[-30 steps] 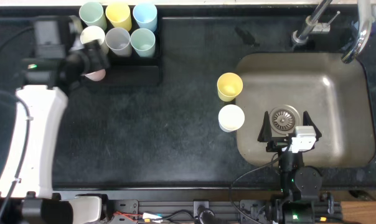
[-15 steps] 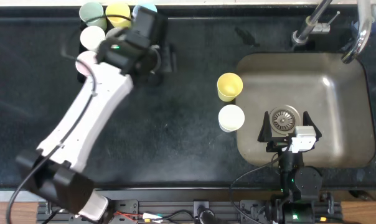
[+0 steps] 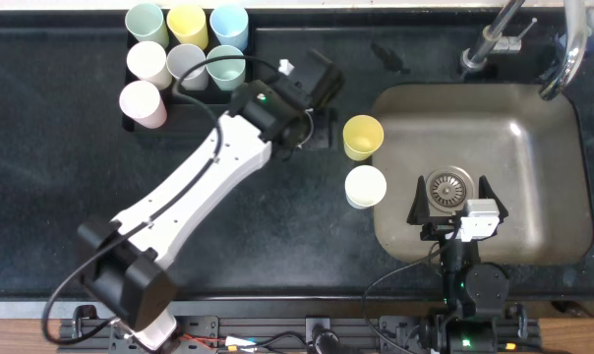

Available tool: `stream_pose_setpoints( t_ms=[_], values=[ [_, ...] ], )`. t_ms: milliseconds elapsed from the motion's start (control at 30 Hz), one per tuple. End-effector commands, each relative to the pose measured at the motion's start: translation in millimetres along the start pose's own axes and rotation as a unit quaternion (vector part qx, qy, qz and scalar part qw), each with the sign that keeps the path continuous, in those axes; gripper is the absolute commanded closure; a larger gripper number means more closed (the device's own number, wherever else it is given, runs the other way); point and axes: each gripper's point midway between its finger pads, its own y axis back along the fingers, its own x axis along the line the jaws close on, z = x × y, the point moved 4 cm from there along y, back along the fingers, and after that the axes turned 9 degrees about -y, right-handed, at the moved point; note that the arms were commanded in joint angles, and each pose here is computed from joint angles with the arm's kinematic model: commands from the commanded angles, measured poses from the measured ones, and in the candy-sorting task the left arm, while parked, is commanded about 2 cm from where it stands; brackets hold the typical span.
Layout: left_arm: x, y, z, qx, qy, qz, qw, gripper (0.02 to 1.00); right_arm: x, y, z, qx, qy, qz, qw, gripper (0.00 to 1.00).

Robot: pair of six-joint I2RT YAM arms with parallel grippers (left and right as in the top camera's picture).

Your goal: Store Cups

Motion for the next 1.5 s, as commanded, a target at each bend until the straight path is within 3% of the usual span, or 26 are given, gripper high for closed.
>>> stream_pose_setpoints(
  t_ms=[33, 200, 700, 1500],
  values=[
    [-23, -4, 1, 0.014, -0.008, -0.006, 1.0, 0.231, 0, -1, -5, 0.003, 0.001, 0.001, 1.0, 0.005],
    [-39, -7, 4, 0.02, -0.029, 0.018, 0.999, 0.231, 0, -1, -5, 0.003, 0.001, 0.001, 1.0, 0.005],
    [-49, -45, -5, 0.068, -0.03, 0.007, 0.997, 0.229, 0, -1, -5, 0.003, 0.001, 0.001, 1.0, 0.005],
    [-55, -76, 14, 0.037, -0.028, 0.017, 0.999, 0.233, 0, -1, -5, 0.003, 0.001, 0.001, 1.0, 0.005]
  ],
)
